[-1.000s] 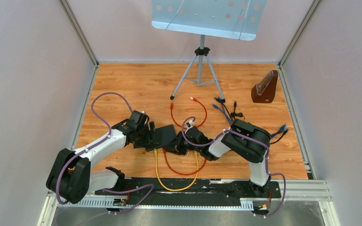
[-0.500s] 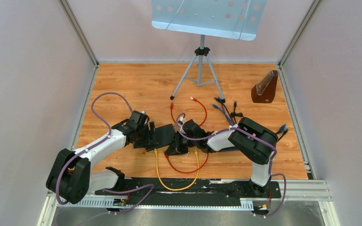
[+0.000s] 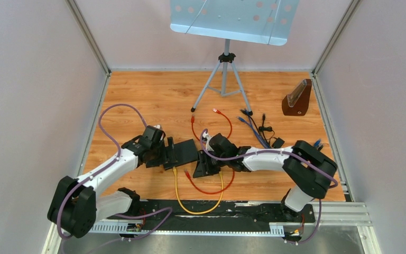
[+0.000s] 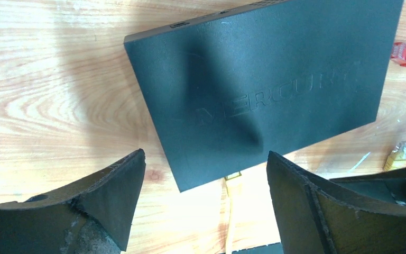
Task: Pull the plug from the switch port
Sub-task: Place the connector at the center of the board, then pick up the connector from the center of the board.
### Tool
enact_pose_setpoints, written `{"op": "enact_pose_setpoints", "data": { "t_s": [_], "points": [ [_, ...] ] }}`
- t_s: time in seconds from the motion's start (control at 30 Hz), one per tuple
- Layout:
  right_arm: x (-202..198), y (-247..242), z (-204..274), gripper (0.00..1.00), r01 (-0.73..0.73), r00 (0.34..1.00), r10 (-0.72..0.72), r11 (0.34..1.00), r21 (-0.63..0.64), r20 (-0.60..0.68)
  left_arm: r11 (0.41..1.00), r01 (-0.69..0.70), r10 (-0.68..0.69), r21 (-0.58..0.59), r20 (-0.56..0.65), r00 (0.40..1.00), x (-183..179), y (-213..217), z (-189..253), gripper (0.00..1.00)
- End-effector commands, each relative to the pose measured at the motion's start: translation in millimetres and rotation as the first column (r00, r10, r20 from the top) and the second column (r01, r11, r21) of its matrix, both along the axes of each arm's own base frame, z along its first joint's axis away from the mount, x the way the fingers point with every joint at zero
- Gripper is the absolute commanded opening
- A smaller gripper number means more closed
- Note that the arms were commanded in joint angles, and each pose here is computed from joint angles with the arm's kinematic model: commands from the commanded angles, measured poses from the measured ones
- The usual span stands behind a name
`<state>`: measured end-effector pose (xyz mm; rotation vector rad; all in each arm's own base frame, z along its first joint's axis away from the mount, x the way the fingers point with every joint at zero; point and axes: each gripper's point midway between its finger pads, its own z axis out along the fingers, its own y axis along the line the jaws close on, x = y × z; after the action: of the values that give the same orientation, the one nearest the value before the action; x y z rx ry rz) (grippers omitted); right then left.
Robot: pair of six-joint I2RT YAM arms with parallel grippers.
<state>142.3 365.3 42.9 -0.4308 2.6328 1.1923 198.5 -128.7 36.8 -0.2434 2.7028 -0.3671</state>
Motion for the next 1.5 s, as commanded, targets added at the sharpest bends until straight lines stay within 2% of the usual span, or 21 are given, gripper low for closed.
{"op": "enact_pose_setpoints", "data": {
  "t_s": [0.0,0.23,0.6,0.8,0.93,0.97,1.17,1.47],
  "points": [
    [-22,-23,8,0.42,-0.167,0.978,0.174,0.983,-0.071,0.116,0.999,-0.042,0.040,0.014,0.082,0.996,6,8,21,0.96],
    [-47,-22,-1,0.42,-0.274,0.935,0.307,0.944,-0.186,0.176,0.994,-0.108,0.109,-0.015,0.188,0.976,11,17,44,1.00],
    [-63,-27,-34,0.40,-0.309,0.866,0.432,0.857,-0.411,0.250,0.987,-0.160,0.154,0.014,0.202,0.967,3,31,50,1.00],
    [-60,-32,-42,0.25,-0.264,0.858,0.434,0.831,-0.489,0.275,0.986,-0.167,0.162,0.009,0.191,0.968,3,30,48,1.00],
    [-59,-26,-27,0.02,-0.260,0.847,0.429,0.849,-0.460,0.313,0.985,-0.174,0.169,0.006,0.188,0.967,4,29,48,1.00],
    [-59,-24,-22,0.00,-0.264,0.843,0.430,0.853,-0.450,0.322,0.985,-0.175,0.172,0.003,0.188,0.967,5,29,47,1.00],
    [-57,-13,24,0.00,-0.275,0.820,0.415,0.889,-0.365,0.394,0.982,-0.187,0.187,-0.017,0.182,0.965,7,25,45,1.00],
    [-49,-7,119,0.00,-0.241,0.772,0.298,0.955,-0.176,0.561,0.977,-0.213,0.212,-0.015,0.188,0.959,4,30,43,1.00]
  ]
}}
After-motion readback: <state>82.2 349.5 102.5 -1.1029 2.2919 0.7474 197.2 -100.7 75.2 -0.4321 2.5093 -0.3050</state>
